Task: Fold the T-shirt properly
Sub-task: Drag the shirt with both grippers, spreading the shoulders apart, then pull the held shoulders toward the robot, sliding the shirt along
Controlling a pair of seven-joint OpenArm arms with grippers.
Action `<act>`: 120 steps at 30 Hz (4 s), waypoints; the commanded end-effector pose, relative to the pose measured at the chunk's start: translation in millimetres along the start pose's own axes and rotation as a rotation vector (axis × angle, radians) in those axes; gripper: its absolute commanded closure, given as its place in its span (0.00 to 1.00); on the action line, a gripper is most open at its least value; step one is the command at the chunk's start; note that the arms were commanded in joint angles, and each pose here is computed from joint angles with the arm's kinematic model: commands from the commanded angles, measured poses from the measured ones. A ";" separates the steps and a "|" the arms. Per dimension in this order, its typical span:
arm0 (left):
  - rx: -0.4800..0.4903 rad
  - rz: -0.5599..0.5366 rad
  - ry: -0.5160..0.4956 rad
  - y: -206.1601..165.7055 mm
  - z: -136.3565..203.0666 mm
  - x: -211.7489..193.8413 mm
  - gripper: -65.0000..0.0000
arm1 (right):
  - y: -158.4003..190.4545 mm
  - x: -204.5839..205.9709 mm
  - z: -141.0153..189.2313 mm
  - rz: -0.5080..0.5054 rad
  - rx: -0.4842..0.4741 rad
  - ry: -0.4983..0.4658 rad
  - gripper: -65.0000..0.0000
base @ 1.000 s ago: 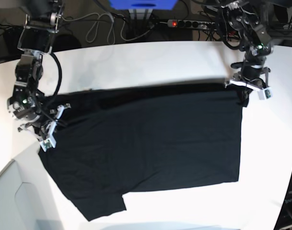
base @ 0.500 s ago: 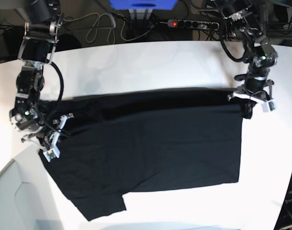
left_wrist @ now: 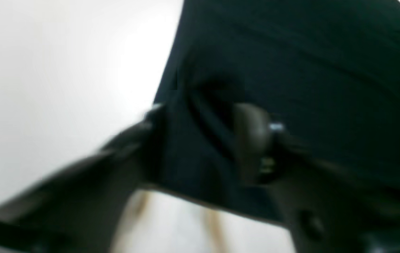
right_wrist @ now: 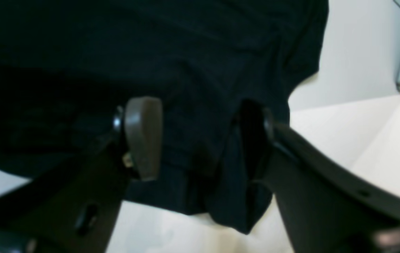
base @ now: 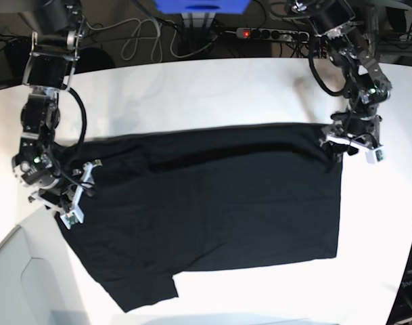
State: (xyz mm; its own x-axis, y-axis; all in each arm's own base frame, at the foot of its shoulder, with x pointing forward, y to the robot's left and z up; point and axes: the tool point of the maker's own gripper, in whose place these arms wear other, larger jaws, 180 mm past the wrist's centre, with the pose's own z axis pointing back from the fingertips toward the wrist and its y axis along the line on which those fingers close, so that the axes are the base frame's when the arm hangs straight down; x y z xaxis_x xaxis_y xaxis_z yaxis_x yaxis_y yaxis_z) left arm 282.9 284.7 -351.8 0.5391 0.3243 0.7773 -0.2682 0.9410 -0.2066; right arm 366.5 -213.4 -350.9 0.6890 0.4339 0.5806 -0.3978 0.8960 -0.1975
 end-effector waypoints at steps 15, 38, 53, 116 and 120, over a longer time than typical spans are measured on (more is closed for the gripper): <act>0.084 0.059 -0.022 40.8 13.9 -3.1 0.42 | -13.5 5.3 33.6 0.089 -0.080 -0.063 0.47; 0.056 0.146 0.121 45.1 -24.4 -68.2 0.80 | -64.2 -91.2 15.7 -0.176 -0.104 0.071 0.46; 0.057 0.153 0.132 46.0 -25.2 -73.0 1.00 | -47.7 -71.1 56.0 -0.040 -0.165 -0.011 0.46; 0.082 0.128 0.137 59.8 -19.8 -71.0 1.00 | -74.1 -100.8 24.7 -0.054 -0.063 0.060 0.35; 0.085 0.127 0.140 61.1 -18.8 -72.5 1.00 | -73.1 -95.7 20.6 -0.069 -0.056 0.046 0.35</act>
State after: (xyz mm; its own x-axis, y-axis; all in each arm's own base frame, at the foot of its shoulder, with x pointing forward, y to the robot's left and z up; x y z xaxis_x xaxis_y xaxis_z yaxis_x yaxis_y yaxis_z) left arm 255.5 316.0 -422.7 0.5499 0.4658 0.6933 -0.3840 0.8781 -0.2854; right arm 304.2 -321.3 -391.9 0.7798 0.3527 0.5172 -0.3014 0.9356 -0.1836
